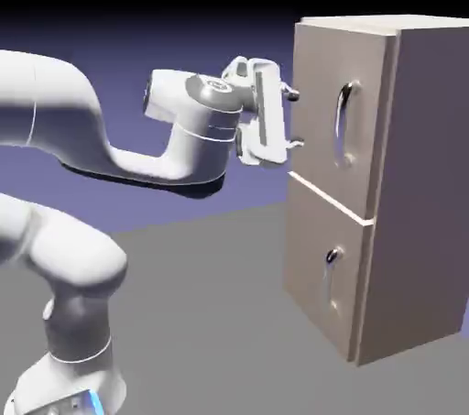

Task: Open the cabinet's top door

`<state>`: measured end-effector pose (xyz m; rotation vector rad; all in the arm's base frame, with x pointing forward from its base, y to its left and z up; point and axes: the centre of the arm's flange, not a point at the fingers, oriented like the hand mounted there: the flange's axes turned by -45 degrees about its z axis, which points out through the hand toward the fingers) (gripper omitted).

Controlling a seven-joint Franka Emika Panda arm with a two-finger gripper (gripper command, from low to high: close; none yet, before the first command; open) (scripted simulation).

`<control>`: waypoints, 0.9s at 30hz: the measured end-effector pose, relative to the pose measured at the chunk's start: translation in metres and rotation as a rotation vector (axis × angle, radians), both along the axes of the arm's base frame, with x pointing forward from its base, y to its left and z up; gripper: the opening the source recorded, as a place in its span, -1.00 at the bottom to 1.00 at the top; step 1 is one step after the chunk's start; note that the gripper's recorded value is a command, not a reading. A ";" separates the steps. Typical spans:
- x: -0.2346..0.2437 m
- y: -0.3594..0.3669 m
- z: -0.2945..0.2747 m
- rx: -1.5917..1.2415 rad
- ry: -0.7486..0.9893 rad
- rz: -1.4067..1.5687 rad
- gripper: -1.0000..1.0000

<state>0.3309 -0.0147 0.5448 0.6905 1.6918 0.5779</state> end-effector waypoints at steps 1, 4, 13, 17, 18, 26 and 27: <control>0.000 -0.003 -0.001 -0.044 -0.014 0.011 1.00; -0.001 -0.013 -0.004 -0.177 -0.056 0.043 1.00; 0.003 -0.045 -0.020 -0.574 -0.180 0.112 1.00; 0.007 -0.060 -0.029 -0.750 -0.233 0.132 1.00; 0.008 -0.062 -0.031 -0.780 -0.242 0.135 1.00; 0.058 -0.059 -0.031 -0.780 -0.242 0.135 -1.00; 0.052 -0.056 -0.031 -0.783 -0.232 0.111 -1.00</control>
